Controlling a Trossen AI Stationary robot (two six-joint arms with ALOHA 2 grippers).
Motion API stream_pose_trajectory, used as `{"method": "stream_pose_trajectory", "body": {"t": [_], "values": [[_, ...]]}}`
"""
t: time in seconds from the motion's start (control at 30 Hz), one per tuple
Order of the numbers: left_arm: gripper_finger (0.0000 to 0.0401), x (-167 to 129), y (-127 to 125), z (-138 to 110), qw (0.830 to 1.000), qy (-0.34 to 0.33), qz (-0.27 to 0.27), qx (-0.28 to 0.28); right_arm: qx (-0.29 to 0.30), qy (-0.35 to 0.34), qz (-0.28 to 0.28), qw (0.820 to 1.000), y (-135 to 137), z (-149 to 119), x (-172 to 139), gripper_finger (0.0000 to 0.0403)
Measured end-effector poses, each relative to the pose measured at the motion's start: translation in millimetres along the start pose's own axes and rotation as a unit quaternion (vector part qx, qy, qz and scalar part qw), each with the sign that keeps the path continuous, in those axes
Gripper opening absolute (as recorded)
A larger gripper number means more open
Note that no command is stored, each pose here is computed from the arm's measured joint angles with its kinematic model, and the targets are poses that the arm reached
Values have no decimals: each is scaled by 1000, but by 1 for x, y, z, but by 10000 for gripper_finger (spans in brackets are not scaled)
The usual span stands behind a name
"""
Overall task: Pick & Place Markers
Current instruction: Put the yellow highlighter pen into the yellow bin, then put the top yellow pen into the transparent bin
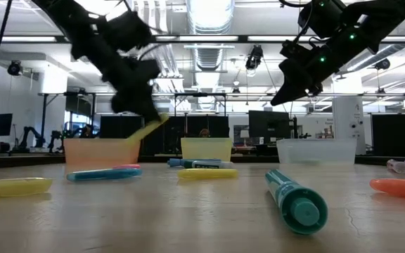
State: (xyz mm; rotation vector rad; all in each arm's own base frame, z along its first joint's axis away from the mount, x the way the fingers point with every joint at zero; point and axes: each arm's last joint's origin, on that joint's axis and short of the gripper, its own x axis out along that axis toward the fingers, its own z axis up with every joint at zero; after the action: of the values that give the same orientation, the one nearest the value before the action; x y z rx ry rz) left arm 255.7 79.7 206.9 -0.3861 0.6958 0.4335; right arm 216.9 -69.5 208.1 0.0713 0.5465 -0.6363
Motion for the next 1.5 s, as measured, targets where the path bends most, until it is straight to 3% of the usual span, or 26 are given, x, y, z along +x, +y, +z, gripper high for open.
{"method": "stream_pose_trajectory", "body": {"t": [0.13, 0.27, 0.43, 0.6, 0.83, 1.03, 1.27, 1.4, 1.5], "values": [[52, -1, 9, 33, 991, -117, -53, -45, 3, -7, 1, 1000, 0, 1, 0, 18], [52, 6, 32, 57, 977, -176, -73, -93, 5, -17, 2, 1000, 0, 3, 0, 18], [53, 14, 57, 90, 962, -222, -86, -135, 3, -18, 2, 1000, 0, 4, 0, 18], [53, 43, 65, 108, 964, -202, -81, -150, 2, -20, 2, 1000, 0, 4, 0, 18], [54, 89, 78, 105, 973, -158, -64, -156, 4, -17, 2, 1000, 0, 2, 0, 18], [86, 88, 78, 109, 979, -155, -57, -122, 4, -15, 1, 1000, 0, 1, 0, 18], [124, 53, 71, 120, 981, -171, -49, -73, 9, -16, 2, 1000, 0, 1, 0, 18], [105, 25, 61, 105, 983, -178, -47, -16, 17, -11, 17, 1000, 1, 1, 0, 18], [73, 7, 50, 78, 976, -207, -67, 22, 16, -7, 56, 998, 5, 0, 0, 18]]}}
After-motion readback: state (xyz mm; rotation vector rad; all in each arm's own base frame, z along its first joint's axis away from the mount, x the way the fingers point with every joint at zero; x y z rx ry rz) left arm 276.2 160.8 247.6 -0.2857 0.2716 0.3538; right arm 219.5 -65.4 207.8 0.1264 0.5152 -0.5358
